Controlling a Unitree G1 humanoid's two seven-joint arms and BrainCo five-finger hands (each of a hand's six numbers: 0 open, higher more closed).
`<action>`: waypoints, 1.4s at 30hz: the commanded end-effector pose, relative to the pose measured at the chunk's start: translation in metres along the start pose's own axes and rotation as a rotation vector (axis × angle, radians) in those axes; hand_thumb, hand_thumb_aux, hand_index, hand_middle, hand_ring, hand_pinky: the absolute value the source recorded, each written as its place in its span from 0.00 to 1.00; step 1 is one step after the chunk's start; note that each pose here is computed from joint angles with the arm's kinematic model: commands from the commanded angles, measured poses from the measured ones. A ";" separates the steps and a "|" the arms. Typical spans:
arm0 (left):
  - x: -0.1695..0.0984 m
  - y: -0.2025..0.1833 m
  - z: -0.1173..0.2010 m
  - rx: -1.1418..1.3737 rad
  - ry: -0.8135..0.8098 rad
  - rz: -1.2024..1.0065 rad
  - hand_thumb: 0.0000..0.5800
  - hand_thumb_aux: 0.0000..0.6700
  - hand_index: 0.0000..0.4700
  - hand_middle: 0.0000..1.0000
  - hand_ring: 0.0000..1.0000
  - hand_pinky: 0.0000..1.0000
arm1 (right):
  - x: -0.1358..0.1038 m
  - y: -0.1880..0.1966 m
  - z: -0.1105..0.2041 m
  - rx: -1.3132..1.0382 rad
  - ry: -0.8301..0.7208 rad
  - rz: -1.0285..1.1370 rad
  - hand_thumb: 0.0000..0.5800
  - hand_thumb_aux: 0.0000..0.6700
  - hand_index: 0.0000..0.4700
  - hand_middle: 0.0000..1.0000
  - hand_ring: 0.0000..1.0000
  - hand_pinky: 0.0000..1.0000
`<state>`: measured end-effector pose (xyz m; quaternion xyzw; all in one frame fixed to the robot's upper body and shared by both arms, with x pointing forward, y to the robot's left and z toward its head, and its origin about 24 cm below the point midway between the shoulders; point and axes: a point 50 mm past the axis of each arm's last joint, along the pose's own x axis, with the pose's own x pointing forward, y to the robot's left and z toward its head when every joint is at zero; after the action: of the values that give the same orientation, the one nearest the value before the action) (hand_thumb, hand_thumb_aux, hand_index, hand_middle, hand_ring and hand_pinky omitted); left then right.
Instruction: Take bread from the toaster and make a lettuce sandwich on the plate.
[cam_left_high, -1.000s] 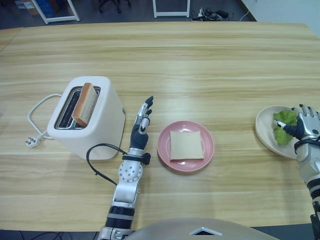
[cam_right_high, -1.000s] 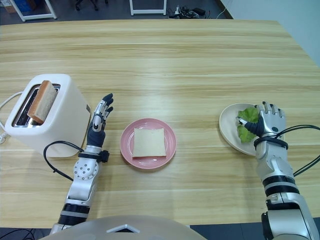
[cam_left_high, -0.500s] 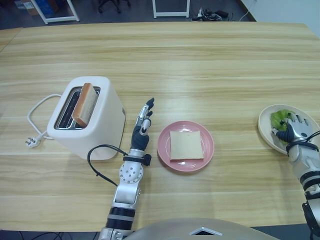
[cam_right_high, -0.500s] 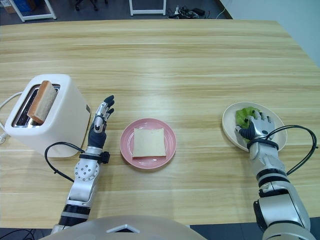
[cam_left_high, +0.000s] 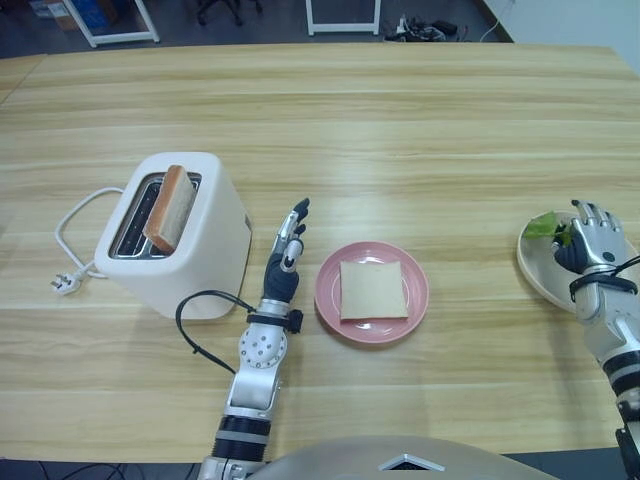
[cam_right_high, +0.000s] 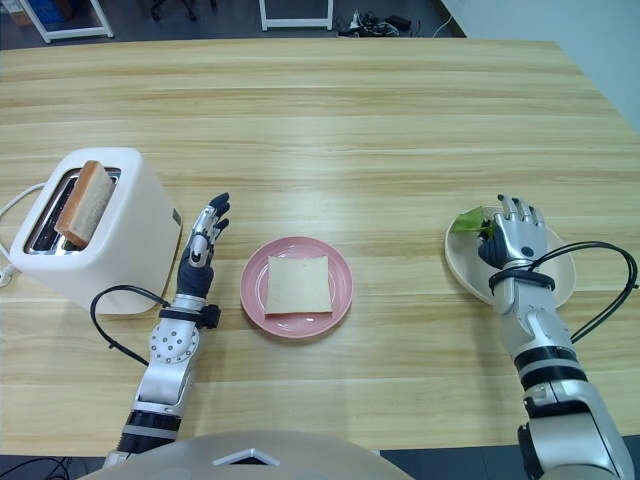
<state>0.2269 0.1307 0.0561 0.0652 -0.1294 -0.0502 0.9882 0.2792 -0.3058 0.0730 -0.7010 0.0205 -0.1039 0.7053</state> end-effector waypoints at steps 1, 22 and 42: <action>0.001 -0.003 -0.003 -0.006 0.015 0.000 0.00 0.00 0.00 0.00 0.00 0.00 | -0.004 -0.027 0.063 0.231 -0.219 -0.061 1.00 1.00 1.00 0.00 0.00 0.00; 0.019 -0.019 -0.003 -0.047 -0.012 -0.024 0.00 0.00 0.00 0.00 0.00 0.00 | -0.079 0.025 0.207 0.457 -0.652 0.286 1.00 1.00 1.00 0.00 0.00 0.00; 0.019 -0.008 -0.008 -0.031 -0.001 0.003 0.00 0.00 0.00 0.00 0.00 0.00 | -0.095 0.014 0.183 0.569 -0.675 0.398 0.00 0.00 0.00 0.00 0.00 0.00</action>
<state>0.2472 0.1178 0.0543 0.0433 -0.1341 -0.0531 0.9886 0.2209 -0.1055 0.0449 -0.4725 -0.1034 0.2634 0.8347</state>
